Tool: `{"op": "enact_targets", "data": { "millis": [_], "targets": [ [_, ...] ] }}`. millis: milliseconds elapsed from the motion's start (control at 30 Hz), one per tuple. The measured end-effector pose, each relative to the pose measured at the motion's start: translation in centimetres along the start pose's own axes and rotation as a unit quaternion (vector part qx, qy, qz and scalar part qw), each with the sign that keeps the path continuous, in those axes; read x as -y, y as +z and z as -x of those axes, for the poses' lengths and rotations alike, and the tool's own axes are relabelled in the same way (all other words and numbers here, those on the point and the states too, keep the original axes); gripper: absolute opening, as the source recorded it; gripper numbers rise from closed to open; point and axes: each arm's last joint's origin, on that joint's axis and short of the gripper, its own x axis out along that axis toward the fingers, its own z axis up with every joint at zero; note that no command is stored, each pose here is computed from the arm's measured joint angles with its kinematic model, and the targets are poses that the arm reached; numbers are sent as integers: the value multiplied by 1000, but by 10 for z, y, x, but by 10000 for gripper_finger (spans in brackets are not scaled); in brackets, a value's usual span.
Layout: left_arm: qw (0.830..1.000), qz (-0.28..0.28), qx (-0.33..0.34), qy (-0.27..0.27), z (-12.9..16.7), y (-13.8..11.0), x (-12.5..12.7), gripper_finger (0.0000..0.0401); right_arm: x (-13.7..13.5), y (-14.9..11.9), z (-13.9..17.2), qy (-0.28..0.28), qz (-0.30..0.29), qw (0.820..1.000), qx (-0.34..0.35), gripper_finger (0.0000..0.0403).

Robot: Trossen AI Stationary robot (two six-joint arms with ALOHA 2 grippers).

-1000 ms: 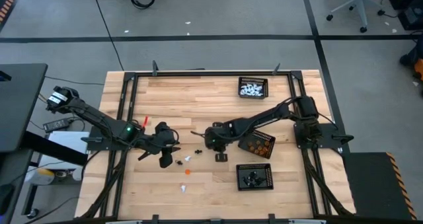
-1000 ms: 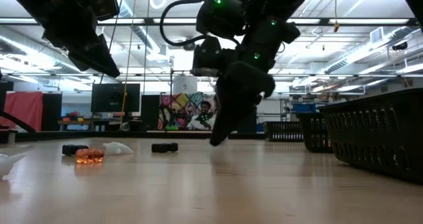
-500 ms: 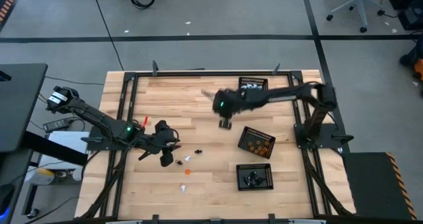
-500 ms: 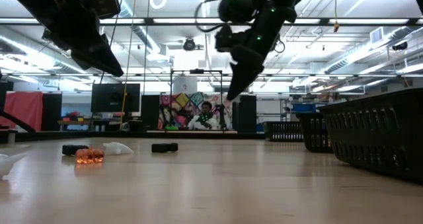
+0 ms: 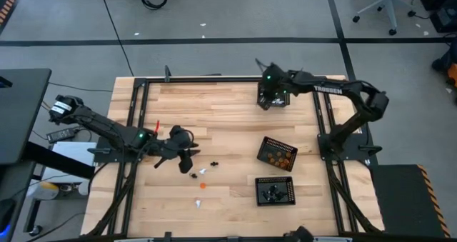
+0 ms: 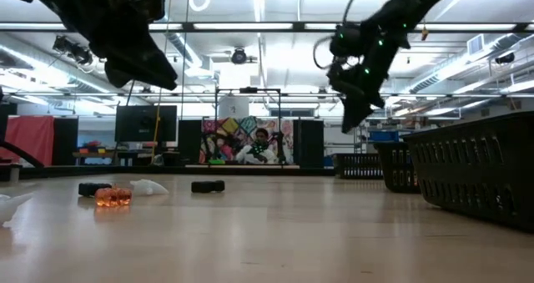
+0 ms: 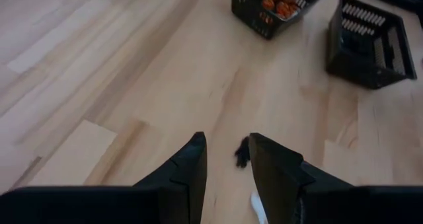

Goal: Sort Halloween decoration
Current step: Put the white ghost toy into the top black bin, then put the black skeleton toy into the bottom black bin

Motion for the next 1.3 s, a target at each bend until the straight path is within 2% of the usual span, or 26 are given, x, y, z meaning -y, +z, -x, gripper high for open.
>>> {"op": "enact_targets", "data": {
  "millis": [133,233,433,567,667,733,867,1000,1133,1300],
  "targets": [
    [1000,13,4,5,-1,2,-2,123,28,-7,-10,-1,-76,997,-30,63],
    [1000,23,4,5,-1,2,-3,123,41,-10,-15,15,-102,994,-45,69],
    [1000,30,4,5,-1,2,-3,123,55,-12,-18,32,-129,990,-51,108],
    [999,33,4,5,-1,2,-3,123,57,-12,-18,36,-132,989,-52,130],
    [999,34,3,2,-1,2,-1,123,53,-4,-12,60,-123,989,-52,136],
    [1000,30,1,-2,0,0,1,123,39,5,-4,72,-87,993,-41,136],
    [1000,20,-8,-7,2,-3,3,123,-6,22,14,87,6,996,0,135],
    [1000,-5,-18,-11,4,-8,6,123,-56,30,24,159,49,985,52,136],
    [999,-31,-33,-10,6,-13,7,123,-107,22,32,220,89,967,97,141],
    [997,-58,-41,-14,8,-16,10,123,-158,4,32,238,114,955,137,161]
  ]
}}
